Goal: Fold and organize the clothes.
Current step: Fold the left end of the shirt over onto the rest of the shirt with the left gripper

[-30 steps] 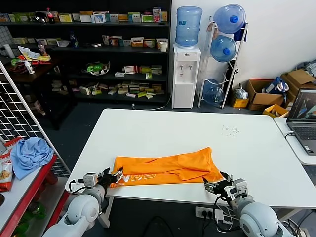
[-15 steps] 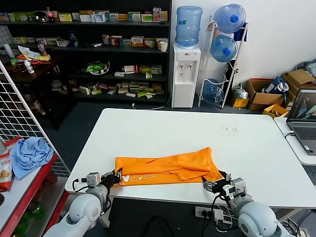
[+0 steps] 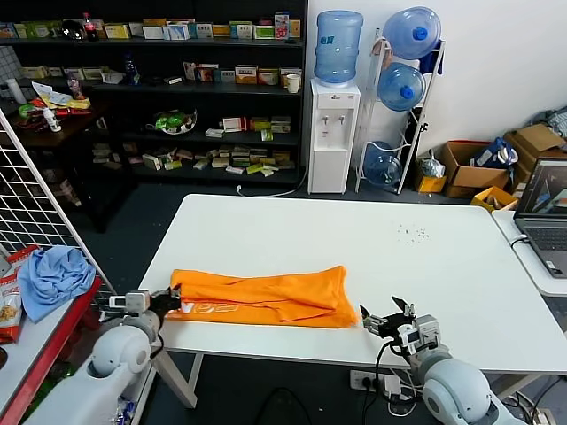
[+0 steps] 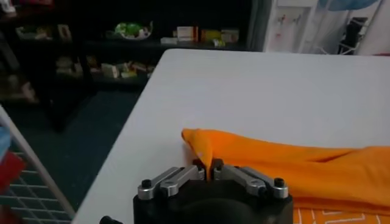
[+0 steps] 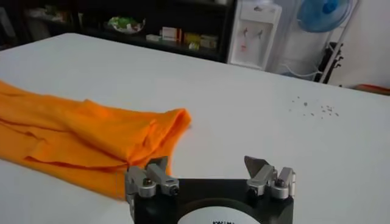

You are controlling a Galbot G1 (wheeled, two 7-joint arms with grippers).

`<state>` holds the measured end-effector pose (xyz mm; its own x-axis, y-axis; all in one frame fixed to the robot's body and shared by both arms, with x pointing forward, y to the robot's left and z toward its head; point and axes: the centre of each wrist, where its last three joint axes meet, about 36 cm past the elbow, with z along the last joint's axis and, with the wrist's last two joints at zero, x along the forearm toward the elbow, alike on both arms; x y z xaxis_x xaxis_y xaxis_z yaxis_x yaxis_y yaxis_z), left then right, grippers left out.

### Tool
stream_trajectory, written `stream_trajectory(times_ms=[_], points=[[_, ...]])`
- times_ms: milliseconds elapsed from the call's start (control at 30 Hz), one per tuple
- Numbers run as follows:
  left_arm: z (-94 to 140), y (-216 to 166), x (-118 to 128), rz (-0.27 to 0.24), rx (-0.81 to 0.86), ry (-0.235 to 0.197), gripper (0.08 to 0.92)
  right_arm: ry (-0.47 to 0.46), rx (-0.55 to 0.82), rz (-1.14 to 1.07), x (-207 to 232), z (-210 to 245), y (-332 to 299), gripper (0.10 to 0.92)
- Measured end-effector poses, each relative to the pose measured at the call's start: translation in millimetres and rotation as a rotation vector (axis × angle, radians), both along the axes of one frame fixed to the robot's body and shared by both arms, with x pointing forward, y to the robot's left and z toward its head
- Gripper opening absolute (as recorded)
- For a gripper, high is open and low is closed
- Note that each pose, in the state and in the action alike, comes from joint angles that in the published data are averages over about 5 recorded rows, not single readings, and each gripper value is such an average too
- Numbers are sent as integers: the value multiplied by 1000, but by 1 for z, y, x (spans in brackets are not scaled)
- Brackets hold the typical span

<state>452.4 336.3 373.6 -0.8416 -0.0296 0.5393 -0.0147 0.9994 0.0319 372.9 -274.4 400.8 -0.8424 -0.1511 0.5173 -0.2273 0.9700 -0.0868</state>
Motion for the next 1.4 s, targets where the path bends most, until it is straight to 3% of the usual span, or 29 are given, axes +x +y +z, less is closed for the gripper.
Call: stream_trajectory(times_ms=[267, 467, 800, 1400], points=[[17, 50, 12, 61, 83, -8, 130, -23, -1, -10, -2, 1, 1, 823], [30, 47, 11, 59, 77, -20, 130, -36, 0, -19, -5, -1, 2, 823], [50, -38, 4, -37, -53, -57, 130, -107, -48, -58, -12, -6, -6, 823], [43, -190, -11, -166, -237, -15, 130, -195, -121, -129, -20, -16, -28, 823]])
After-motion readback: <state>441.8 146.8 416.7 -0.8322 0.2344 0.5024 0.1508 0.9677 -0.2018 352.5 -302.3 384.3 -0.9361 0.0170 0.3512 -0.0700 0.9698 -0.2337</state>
